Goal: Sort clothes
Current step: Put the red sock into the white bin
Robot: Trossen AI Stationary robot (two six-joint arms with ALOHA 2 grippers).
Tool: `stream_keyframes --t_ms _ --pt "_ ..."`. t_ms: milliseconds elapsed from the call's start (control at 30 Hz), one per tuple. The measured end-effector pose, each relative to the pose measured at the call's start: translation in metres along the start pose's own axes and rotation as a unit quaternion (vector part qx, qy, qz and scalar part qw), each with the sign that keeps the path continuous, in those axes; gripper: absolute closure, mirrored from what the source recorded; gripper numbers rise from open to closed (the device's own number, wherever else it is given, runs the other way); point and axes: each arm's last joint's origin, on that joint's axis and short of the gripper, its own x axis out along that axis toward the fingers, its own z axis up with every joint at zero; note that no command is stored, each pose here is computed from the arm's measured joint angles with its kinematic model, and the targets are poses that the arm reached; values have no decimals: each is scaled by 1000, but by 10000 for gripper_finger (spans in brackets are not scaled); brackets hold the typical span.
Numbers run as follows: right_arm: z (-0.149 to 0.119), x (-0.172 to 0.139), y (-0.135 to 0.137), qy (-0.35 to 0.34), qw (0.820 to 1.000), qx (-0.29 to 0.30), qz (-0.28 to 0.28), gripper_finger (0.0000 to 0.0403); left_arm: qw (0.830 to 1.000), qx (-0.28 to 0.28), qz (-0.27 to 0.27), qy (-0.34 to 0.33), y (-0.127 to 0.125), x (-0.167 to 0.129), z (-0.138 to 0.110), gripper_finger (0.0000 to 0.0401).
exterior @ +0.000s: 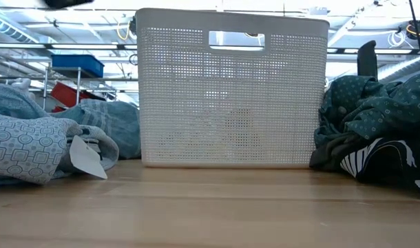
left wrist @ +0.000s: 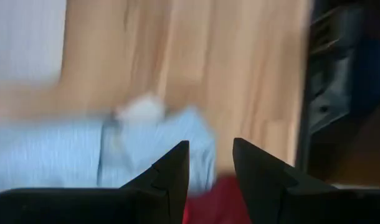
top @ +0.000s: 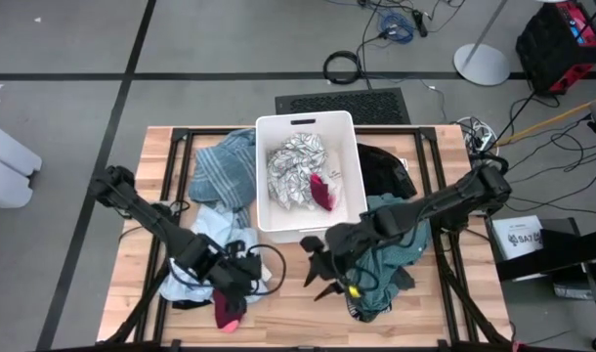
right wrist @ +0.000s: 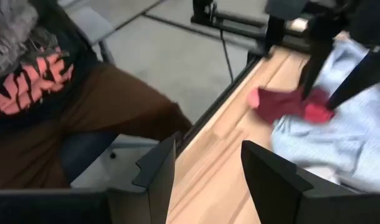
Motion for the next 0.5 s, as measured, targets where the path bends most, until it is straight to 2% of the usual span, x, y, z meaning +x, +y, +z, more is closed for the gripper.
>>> stream_keyframes --t_ms 167,500 --pt "-5 7 2 17 999 32 5 231 990 -69 79 97 3 16 -20 267" --pt "-2 6 5 7 999 39 8 231 984 -26 122 127 -15 33 -45 267"
